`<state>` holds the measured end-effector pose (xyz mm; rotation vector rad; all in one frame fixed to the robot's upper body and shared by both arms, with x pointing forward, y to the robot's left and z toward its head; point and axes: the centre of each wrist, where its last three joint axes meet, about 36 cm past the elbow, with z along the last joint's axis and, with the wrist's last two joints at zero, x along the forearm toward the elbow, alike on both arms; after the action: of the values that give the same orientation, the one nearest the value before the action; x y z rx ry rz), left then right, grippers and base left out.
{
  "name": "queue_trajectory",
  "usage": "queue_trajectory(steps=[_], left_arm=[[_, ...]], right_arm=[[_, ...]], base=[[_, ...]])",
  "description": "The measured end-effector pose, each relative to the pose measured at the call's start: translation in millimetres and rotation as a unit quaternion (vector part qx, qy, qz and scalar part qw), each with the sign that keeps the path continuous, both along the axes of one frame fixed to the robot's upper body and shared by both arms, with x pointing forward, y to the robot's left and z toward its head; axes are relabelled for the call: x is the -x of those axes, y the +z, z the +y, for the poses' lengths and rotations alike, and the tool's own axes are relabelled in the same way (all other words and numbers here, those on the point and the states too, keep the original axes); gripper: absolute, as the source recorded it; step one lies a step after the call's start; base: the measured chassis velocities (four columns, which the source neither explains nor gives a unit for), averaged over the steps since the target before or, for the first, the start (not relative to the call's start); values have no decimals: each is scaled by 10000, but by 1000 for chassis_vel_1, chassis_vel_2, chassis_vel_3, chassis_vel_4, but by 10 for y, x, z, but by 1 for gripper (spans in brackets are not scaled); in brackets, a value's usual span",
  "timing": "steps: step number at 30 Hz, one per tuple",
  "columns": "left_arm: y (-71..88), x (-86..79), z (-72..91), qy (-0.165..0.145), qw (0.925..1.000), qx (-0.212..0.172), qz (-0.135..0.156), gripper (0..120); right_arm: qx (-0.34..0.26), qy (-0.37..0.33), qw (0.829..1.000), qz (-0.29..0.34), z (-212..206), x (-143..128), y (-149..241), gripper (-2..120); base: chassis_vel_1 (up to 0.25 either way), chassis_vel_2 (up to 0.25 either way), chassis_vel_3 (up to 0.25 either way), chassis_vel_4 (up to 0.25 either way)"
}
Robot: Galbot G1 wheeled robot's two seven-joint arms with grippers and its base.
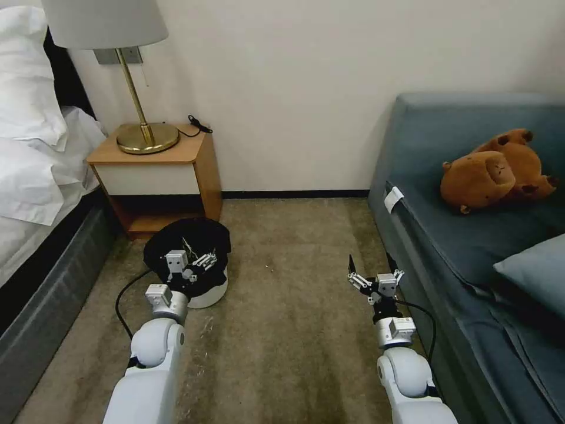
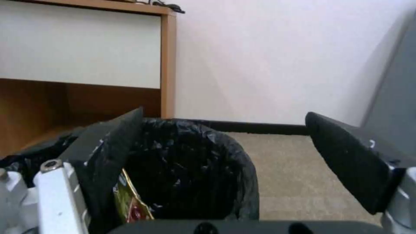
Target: Pick up the trash bin, then pick up the garbage on the floor and place it into the trash bin.
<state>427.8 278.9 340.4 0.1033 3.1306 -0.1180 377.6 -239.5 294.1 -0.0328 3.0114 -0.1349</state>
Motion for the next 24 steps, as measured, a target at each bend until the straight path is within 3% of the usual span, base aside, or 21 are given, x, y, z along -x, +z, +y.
queue_trajectory(steps=[24], left_arm=[[4,-5,6,9,10000,-2,-5,100]], right_arm=[[9,-21,10000,13,1,3,7,100]], base=[[0,0,0,0]])
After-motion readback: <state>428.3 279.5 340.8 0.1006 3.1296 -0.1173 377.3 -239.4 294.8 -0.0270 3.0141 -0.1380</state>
